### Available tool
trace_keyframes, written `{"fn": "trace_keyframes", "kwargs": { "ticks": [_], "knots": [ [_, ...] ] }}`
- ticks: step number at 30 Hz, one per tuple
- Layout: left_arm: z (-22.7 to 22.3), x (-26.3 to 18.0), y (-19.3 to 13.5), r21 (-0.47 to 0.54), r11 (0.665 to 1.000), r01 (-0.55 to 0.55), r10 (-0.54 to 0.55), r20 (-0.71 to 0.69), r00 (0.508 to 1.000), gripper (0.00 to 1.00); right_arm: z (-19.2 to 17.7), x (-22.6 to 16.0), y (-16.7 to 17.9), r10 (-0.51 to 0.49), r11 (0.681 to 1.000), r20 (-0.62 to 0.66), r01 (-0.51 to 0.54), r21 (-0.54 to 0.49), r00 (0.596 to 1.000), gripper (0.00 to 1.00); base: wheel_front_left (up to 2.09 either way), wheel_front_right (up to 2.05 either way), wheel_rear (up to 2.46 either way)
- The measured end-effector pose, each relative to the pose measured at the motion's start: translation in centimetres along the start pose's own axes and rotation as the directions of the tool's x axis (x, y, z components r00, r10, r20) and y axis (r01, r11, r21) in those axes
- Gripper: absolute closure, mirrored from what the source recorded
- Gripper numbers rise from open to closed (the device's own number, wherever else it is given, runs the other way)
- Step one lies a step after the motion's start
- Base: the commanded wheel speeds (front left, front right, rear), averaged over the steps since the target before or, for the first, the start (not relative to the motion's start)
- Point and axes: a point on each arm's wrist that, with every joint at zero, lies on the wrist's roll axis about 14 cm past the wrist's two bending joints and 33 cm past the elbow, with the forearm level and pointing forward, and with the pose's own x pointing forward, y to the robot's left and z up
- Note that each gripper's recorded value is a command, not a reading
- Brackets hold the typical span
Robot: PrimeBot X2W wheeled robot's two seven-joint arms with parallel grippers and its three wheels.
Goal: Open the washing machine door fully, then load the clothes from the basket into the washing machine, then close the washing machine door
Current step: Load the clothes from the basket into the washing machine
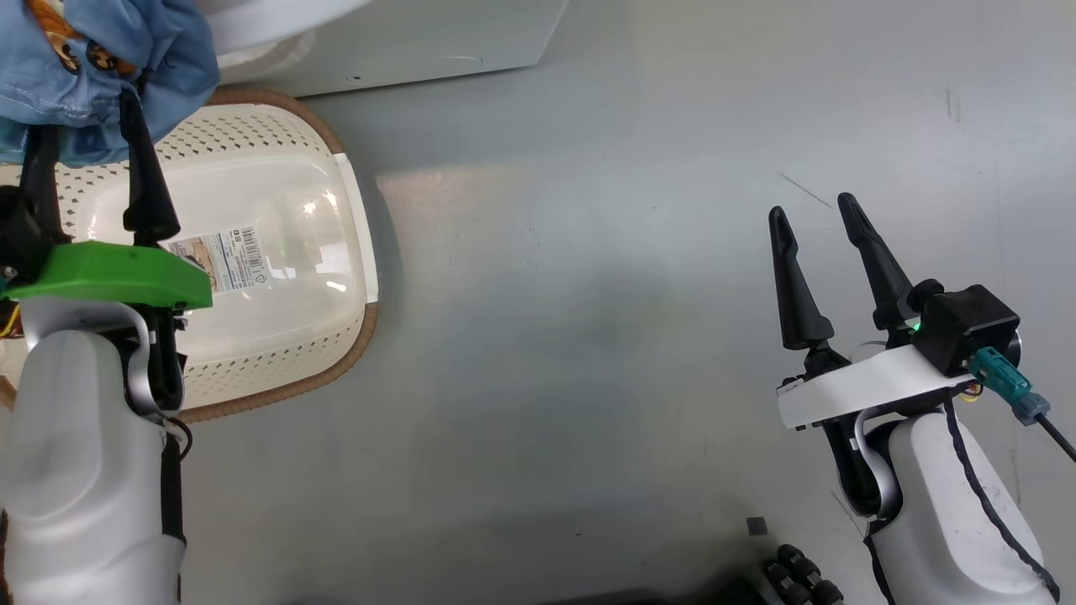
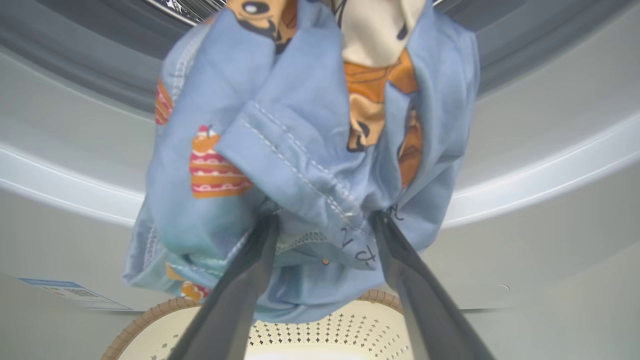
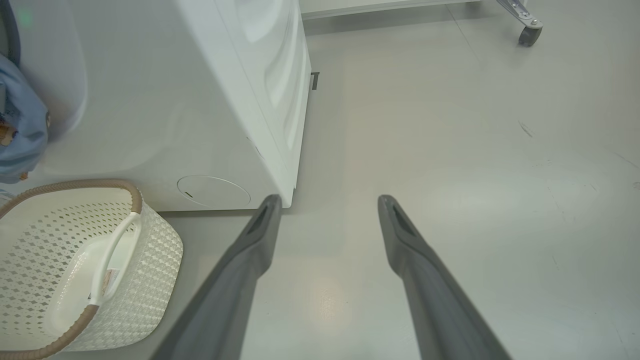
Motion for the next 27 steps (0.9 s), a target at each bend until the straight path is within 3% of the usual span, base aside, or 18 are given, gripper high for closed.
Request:
{"fn": "trace_keyframes", "kwargs": {
  "ticks": [17, 18, 19, 20, 21, 27],
  "knots": [
    [-1.2, 4.0, -0.2, -0.009, 1.0, 0.004, -0.005, -0.041, 0.999, 0.0, -1.1, 0.6, -0.8, -0.018, 1.0, -0.023, 0.018, 0.002, 1.0, 0.0, 0.0, 0.0, 0.0],
    [-1.0, 4.2, -0.3, -0.012, 1.0, 0.006, -0.006, -0.037, 0.999, 0.16, -1.1, 0.6, -0.8, -0.019, 1.0, -0.023, 0.019, 0.002, 1.0, 0.0, 0.0, 0.0, 0.0],
    [-0.9, 4.5, -0.5, -0.011, 1.0, 0.01, -0.011, -0.034, 0.999, 0.63, -1.1, 0.6, -0.8, -0.02, 1.0, -0.024, 0.02, 0.002, 1.0, 0.0, 0.0, 0.0, 0.0],
    [-0.7, 4.7, -0.6, -0.012, 1.0, 0.013, -0.014, -0.029, 0.999, 0.93, -1.1, 0.5, -0.9, -0.021, 1.0, -0.024, 0.021, 0.001, 0.999, 0.0, 0.0, 0.0, 0.0],
    [-0.5, 4.8, -0.8, -0.013, 1.0, 0.016, -0.017, -0.025, 1.0, 1.0, -1.1, 0.5, -0.9, -0.022, 1.0, -0.024, 0.022, 0.001, 0.999, 0.0, 0.0, 0.0, 0.0],
    [-0.6, 4.8, -1.7, -0.017, 0.999, 0.042, -0.043, -0.031, 0.999, 1.0, -0.6, 0.4, -1.5, -0.039, 0.999, -0.011, 0.039, -0.002, 0.999, 0.0, 0.0, 0.0, 0.0]
  ]
}}
